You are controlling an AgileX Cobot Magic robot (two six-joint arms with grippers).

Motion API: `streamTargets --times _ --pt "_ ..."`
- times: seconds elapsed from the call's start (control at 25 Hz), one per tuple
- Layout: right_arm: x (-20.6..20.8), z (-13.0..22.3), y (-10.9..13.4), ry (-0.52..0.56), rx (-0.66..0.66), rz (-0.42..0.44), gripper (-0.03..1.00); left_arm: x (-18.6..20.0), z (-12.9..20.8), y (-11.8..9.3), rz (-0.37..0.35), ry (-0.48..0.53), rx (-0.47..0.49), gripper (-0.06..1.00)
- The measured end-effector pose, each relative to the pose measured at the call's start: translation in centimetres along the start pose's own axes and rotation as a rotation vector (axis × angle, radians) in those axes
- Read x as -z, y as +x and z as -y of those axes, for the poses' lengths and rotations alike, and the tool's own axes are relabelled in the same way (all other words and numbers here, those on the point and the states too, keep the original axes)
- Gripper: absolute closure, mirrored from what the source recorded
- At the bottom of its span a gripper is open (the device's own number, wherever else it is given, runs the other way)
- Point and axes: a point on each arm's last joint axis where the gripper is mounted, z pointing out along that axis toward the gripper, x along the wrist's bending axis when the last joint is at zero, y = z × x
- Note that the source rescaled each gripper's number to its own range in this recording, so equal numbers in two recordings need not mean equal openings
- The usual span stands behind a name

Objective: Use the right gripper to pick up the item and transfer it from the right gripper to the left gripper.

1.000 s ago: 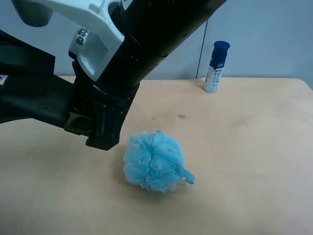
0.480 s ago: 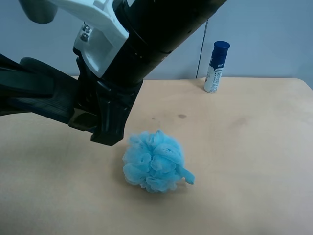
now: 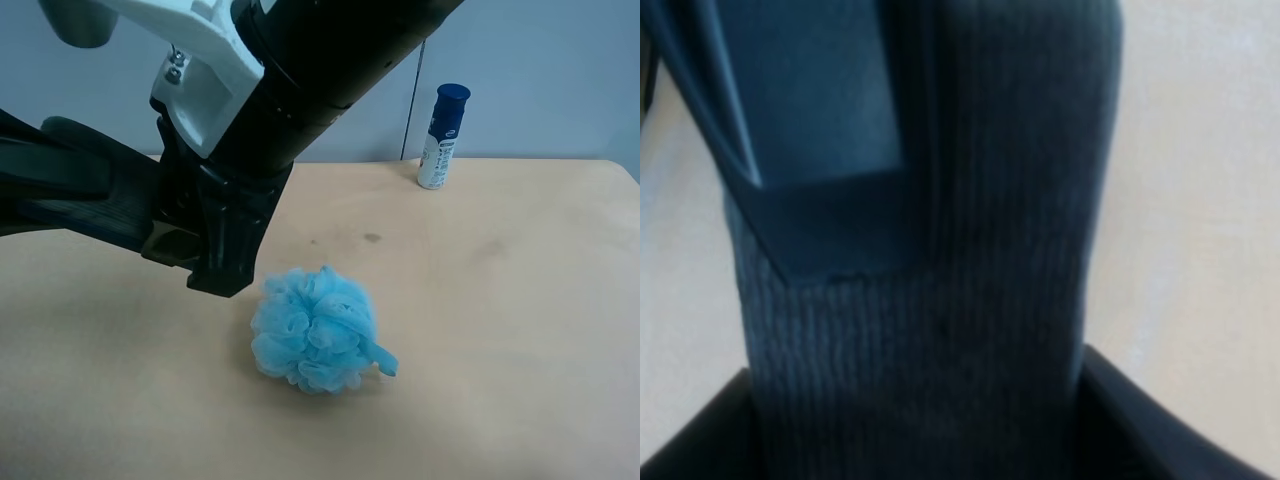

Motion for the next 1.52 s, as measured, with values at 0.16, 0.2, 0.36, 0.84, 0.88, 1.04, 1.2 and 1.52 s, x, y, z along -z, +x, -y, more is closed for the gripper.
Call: streamTargets --times 0.16,0.2,0.36,0.84,0.88,1.04,1.2,1.52 --pt "0.0 0.0 0.0 0.0 0.0 0.0 0.97 0.0 0.0 0.0 0.0 0.0 0.0 0.89" --pt "0.0 0.0 0.0 0.0 0.0 0.0 0.97 0.0 0.0 0.0 0.0 0.0 0.0 0.89" --pt "0.0 0.0 0.0 0.0 0.0 0.0 0.89 0.0 0.0 0.0 0.0 -0.001 -0.001 0.89" --pt "0.1 0.2 0.6 0.037 -0.006 -0.049 -0.03 0.0 -0.1 -0.4 0.047 -0.014 0.017 0.94" --pt "0.4 0.3 0.6 0.041 -0.006 -0.051 -0.03 0.0 -0.1 -0.4 0.047 -0.014 0.017 0.94" --pt "2.2 0.1 1.1 0.045 -0.026 -0.052 -0.03 0.0 -0.1 -0.4 0.047 -0.014 0.017 0.94" --pt "3.8 0.9 1.6 0.143 -0.057 -0.055 -0.03 0.0 -0.1 -0.4 0.047 -0.014 0.017 0.94" --pt "6.9 2.4 2.1 0.31 -0.128 -0.008 -0.03 0.0 -0.1 -0.4 0.047 -0.014 0.018 0.94"
